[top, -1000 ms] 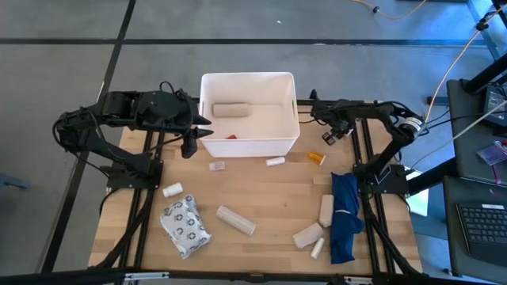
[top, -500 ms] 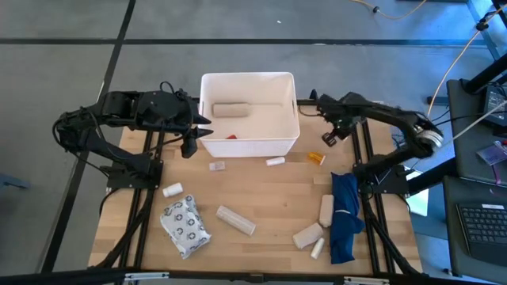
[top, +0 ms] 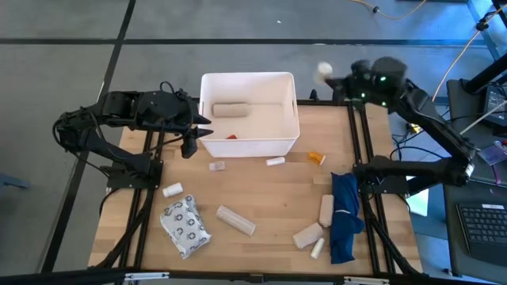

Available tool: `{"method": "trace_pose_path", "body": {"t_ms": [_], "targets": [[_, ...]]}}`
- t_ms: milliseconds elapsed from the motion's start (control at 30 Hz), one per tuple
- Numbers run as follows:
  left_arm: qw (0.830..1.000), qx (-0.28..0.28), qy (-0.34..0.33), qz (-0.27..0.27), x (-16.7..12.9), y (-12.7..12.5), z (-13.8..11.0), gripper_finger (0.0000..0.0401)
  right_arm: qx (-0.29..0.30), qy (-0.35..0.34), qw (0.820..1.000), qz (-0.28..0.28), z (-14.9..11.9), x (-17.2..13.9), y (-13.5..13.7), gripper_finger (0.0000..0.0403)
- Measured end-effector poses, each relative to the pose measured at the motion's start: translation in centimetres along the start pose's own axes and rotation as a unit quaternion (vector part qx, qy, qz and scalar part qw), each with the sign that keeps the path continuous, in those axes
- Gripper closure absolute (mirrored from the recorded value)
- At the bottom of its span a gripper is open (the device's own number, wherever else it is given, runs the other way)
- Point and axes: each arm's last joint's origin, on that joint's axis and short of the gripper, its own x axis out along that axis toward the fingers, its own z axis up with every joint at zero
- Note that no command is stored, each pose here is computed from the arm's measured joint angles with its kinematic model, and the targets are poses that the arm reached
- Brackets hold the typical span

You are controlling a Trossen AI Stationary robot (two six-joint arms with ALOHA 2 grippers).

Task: Pick & place medical supplies in basket/bin
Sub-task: Put the white bandage into the white bin

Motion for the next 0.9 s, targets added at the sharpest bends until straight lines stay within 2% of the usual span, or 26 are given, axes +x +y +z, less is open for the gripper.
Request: {"method": "trace_pose_path", "body": {"t_ms": [133, 233, 400, 567, 733, 900], "targets": [[1.000, -0.001, -0.002, 0.000, 0.0, 0.0, 0.0, 0.0265, -0.052, -0.064, 0.991, 0.110, 2.5, 2.0, 3.0, 0.0403], [1.000, -0.006, -0.002, 0.000, 0.0, 0.0, 0.0, 0.0265, -0.092, -0.041, 0.986, 0.134, 3.0, 5.8, 5.0, 0.0403], [1.000, -0.020, -0.002, 0.000, 0.0, 0.0, 0.0, 0.0265, -0.162, 0.040, 0.976, 0.138, 2.0, 14.4, 7.6, 0.0403], [1.000, -0.020, -0.002, 0.000, 0.0, 0.0, 0.0, 0.0265, -0.231, 0.122, 0.955, 0.142, -0.6, 22.4, 9.9, 0.0403], [1.000, -0.020, -0.002, 0.000, 0.0, 0.0, 0.0, 0.0265, -0.307, 0.197, 0.926, 0.101, -3.4, 28.1, 11.2, 0.0403], [1.000, -0.022, -0.002, 0.000, 0.0, 0.0, 0.0, 0.0265, -0.361, 0.258, 0.894, 0.052, -6.1, 32.0, 11.0, 0.0403]]}}
